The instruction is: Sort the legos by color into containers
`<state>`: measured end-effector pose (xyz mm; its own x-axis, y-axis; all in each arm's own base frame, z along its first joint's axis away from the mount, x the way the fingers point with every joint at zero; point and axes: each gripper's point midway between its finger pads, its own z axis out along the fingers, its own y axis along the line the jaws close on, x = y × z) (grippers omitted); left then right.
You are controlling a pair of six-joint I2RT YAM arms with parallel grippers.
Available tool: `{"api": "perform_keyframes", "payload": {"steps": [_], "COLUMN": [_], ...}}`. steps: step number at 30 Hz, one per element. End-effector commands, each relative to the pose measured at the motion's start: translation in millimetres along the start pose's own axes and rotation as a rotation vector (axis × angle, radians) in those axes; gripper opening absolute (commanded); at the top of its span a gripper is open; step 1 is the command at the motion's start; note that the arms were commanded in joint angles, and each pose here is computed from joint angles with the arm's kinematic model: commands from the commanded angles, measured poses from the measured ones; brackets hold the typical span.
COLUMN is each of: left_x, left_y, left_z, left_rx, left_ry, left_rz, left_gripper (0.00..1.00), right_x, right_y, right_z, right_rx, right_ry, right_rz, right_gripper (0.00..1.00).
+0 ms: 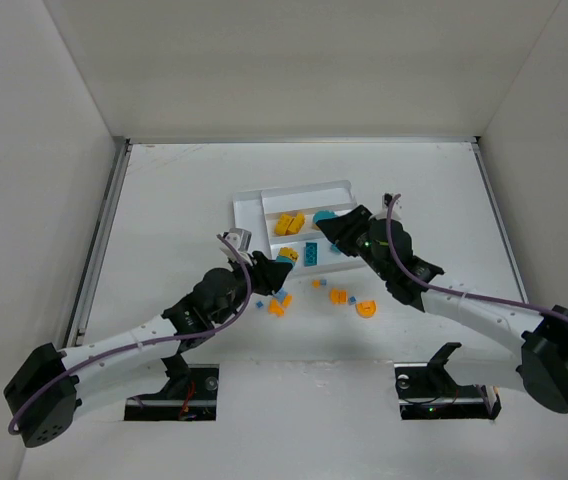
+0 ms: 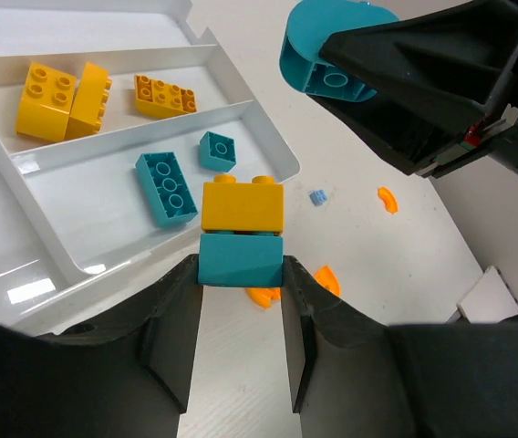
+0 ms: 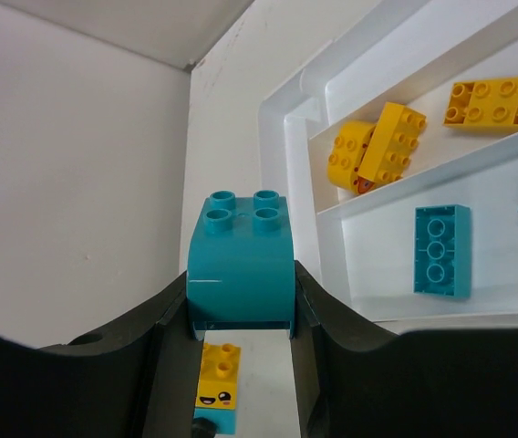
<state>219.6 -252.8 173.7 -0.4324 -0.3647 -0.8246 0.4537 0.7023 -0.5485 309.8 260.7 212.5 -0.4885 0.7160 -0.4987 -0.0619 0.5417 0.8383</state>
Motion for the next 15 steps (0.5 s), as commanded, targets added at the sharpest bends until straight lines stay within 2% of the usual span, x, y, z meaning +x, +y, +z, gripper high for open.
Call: {"api": "perform_keyframes", "payload": {"steps": [1,8,15], "left_x": [-13,-5,-1], "left_y": [-6,3,28], "left_z": [5,3,-12], "left_rx": [0.012,-0.011,-0.061], "left_ry": [-0.031,-0.022,-0.055], "left_rz": [-0.008,-0.019,-0.058], "left_gripper": [0.18,0.18,0.19], "right_x": [-11,-2,27], "right_y": [-6,-34,-70], "right_z": [2,18,42], "right_rx": [0.013,0.115,0.235], "right_ry": [-0.028,-0.004,0.102], "right_rz": [-0.030,-0.113,-0.189], "right_gripper": [0.22,0.22,0.26]}}
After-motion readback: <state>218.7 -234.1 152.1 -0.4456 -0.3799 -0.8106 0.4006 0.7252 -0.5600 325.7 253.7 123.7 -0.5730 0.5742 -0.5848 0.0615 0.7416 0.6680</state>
